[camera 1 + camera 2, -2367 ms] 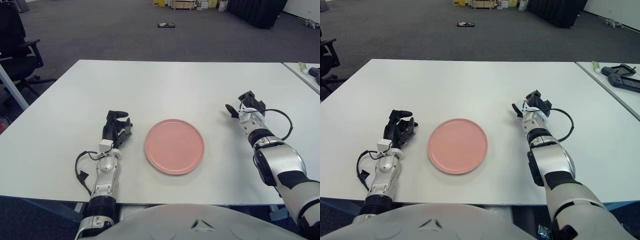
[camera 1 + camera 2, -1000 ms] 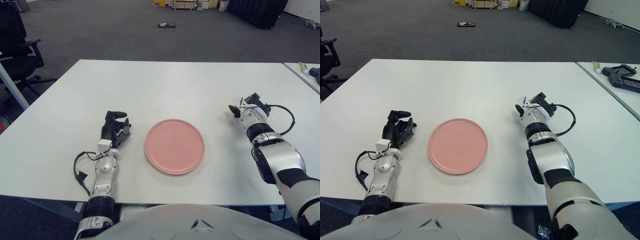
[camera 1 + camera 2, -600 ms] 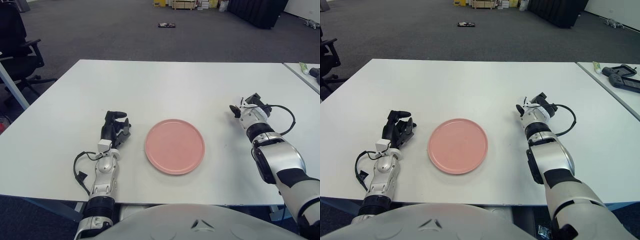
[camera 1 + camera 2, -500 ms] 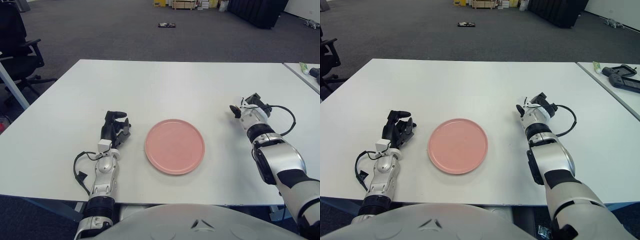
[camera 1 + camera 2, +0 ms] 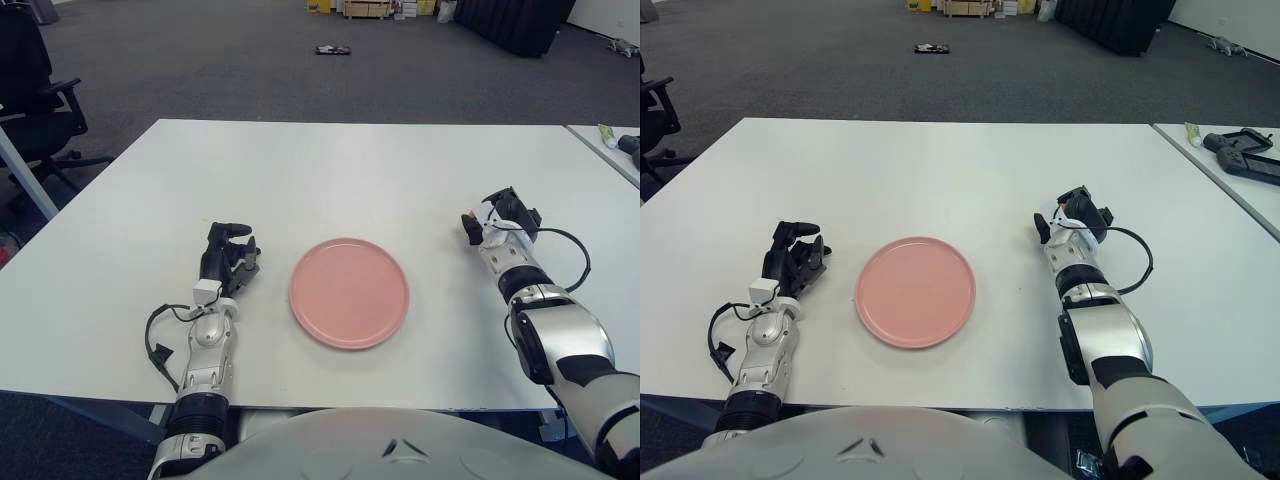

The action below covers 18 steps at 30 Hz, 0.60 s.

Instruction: Put the apple into the plate.

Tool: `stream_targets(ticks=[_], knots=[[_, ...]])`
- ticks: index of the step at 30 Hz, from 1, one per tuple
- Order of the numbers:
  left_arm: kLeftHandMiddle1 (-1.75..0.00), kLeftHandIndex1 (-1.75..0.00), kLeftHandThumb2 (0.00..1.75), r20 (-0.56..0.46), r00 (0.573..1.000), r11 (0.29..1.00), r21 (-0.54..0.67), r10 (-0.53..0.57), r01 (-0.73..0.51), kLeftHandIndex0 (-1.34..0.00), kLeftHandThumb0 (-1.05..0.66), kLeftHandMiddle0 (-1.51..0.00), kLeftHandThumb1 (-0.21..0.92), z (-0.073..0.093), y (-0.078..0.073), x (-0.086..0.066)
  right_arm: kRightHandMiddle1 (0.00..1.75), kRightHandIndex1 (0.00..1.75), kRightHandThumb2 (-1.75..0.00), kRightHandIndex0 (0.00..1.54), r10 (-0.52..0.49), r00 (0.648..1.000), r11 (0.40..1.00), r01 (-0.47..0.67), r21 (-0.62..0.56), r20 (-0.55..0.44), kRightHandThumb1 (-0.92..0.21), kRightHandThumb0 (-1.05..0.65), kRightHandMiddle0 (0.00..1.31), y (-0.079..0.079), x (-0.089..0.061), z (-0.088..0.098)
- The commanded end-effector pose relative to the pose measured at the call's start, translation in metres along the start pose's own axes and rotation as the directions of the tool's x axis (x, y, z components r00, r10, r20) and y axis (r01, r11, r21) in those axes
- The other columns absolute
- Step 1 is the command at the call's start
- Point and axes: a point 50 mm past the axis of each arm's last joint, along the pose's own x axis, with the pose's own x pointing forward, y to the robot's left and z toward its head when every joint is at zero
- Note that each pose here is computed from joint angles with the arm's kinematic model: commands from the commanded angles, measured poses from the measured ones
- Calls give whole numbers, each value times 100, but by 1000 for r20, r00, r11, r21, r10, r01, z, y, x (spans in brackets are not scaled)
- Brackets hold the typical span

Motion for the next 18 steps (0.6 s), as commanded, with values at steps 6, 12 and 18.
stream_targets(ticks=[6,12,18], knots=[[-160,-175,74,-21,1000,1000,-7,4,-4,-28,-37,-50,77,-4,3,-2,175,162,-162,88,-33,999,990,31,140,18,-2,0,61,-4,-1,-2],[-161,-175,73,-23,1000,1000,-7,5,-5,-28,-37,-49,78,-4,3,-2,175,161,-161,88,-66,996,977,53,206,56,-2,0,60,-8,-1,1],[-163,-175,74,-25,1000,1000,-2,7,-7,-28,-37,-49,77,-4,3,-2,175,161,-161,88,-100,992,959,75,275,78,-2,0,60,-11,-3,2]])
